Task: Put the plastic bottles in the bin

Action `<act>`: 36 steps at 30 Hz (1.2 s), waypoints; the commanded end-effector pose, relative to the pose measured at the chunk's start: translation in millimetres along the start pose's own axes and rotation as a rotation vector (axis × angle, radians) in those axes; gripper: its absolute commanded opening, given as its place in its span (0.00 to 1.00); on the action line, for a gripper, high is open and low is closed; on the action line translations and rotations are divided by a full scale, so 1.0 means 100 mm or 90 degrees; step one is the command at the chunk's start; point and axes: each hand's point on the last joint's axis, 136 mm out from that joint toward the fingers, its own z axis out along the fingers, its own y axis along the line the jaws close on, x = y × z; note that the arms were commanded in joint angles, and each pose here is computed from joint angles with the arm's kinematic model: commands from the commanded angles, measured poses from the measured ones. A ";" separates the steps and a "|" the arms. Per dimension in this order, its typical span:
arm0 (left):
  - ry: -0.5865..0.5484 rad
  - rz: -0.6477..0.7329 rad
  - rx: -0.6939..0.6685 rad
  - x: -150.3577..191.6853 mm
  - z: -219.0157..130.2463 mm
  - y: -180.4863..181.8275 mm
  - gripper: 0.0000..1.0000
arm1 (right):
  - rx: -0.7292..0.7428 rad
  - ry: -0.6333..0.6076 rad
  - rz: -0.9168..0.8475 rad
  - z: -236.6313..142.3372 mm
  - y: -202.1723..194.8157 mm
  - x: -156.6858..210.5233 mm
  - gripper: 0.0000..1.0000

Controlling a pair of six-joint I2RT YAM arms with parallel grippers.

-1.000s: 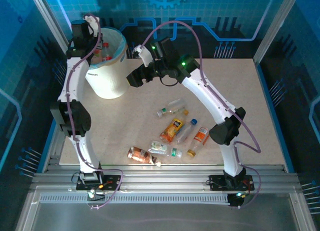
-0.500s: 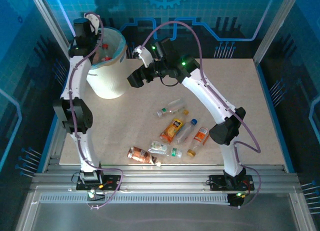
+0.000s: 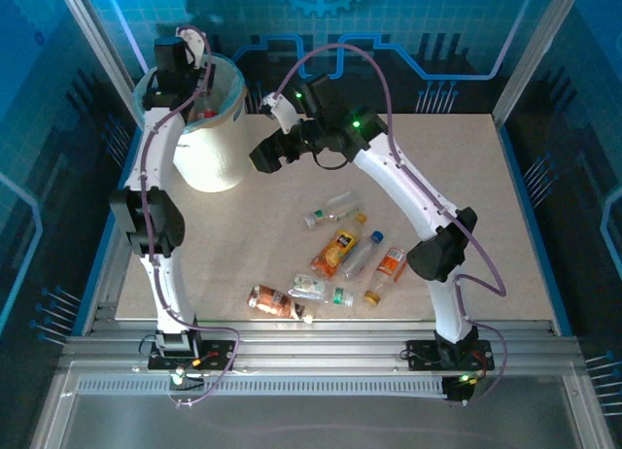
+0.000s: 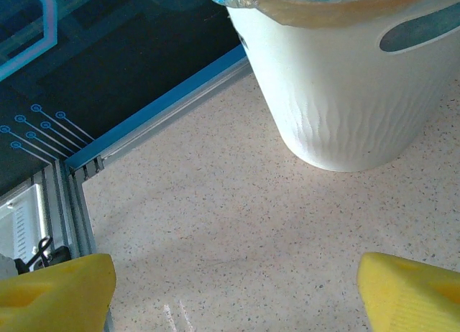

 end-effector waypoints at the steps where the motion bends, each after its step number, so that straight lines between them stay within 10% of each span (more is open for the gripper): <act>1: 0.000 -0.042 0.042 -0.20 -0.35 -0.03 0.78 | -0.010 0.002 0.016 -0.09 0.02 0.01 0.88; 11: -0.002 -0.154 0.247 -0.42 -0.80 -0.46 0.62 | -0.021 0.004 0.029 -0.10 0.11 0.05 0.86; 26: 0.119 -0.199 0.208 0.04 -0.57 -0.45 0.50 | -0.007 0.013 0.025 -0.17 0.09 0.07 0.86; 36: -0.005 -0.212 0.217 -0.71 -1.73 -0.27 0.54 | 0.017 0.031 0.024 -0.34 0.32 0.11 0.85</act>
